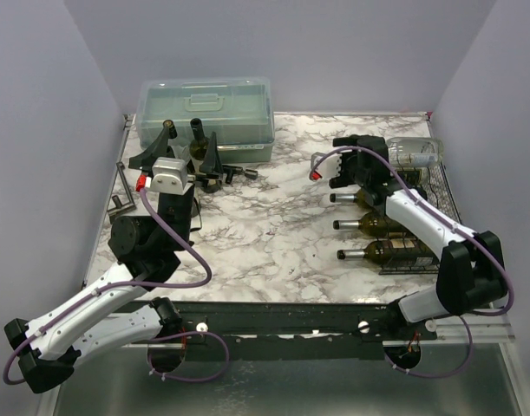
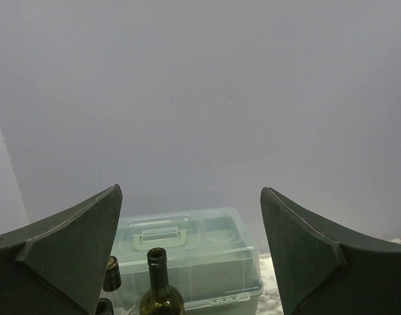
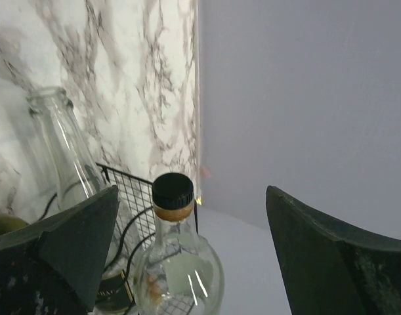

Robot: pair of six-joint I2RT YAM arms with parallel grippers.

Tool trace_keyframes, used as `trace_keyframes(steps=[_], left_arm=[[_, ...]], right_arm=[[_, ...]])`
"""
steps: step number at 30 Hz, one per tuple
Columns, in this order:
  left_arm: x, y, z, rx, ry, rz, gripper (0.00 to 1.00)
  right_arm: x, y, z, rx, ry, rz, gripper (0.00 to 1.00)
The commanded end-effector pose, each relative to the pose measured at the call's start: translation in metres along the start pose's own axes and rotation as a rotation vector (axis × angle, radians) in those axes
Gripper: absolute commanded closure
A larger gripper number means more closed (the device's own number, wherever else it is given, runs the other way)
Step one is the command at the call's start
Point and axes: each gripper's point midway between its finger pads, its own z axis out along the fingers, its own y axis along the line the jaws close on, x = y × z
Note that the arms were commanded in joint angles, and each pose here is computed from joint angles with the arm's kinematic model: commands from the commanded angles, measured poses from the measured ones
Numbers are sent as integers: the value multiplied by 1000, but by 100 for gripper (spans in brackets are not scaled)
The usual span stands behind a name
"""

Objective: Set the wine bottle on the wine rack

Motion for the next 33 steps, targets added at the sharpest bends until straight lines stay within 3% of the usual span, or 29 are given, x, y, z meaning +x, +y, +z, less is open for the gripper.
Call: trace_keyframes(steps=[1,6,14,19,21,26,29,33], left_arm=[[-4,0,-2,9,-16,-5,12],[-1,-1,0,10,-9,6,12],[9,0,5,-2,14,24,12],[14,2,7,-12,25,37,12],[15,4,9,-19,29,41,12],[17,11,12,-41,39,52,12],[20,17,16,-63,53,59,12],[26,25,24,-92,84,61,12]], right_arm=[[-47,-9,-8,-17,-223,152,5],[-96,-17,-12,-38,-419,402,0],[-204,-48,-38,-126,-857,1012,0],[-242,-72,-34,-189,-1001,1402,0],[-257,-75,-28,-206,-1043,1452,0],[-284,-77,-10,-62,-1073,1573,0],[-305,-79,6,-16,-1029,1571,0],[-333,-77,11,-24,-1087,1521,0]])
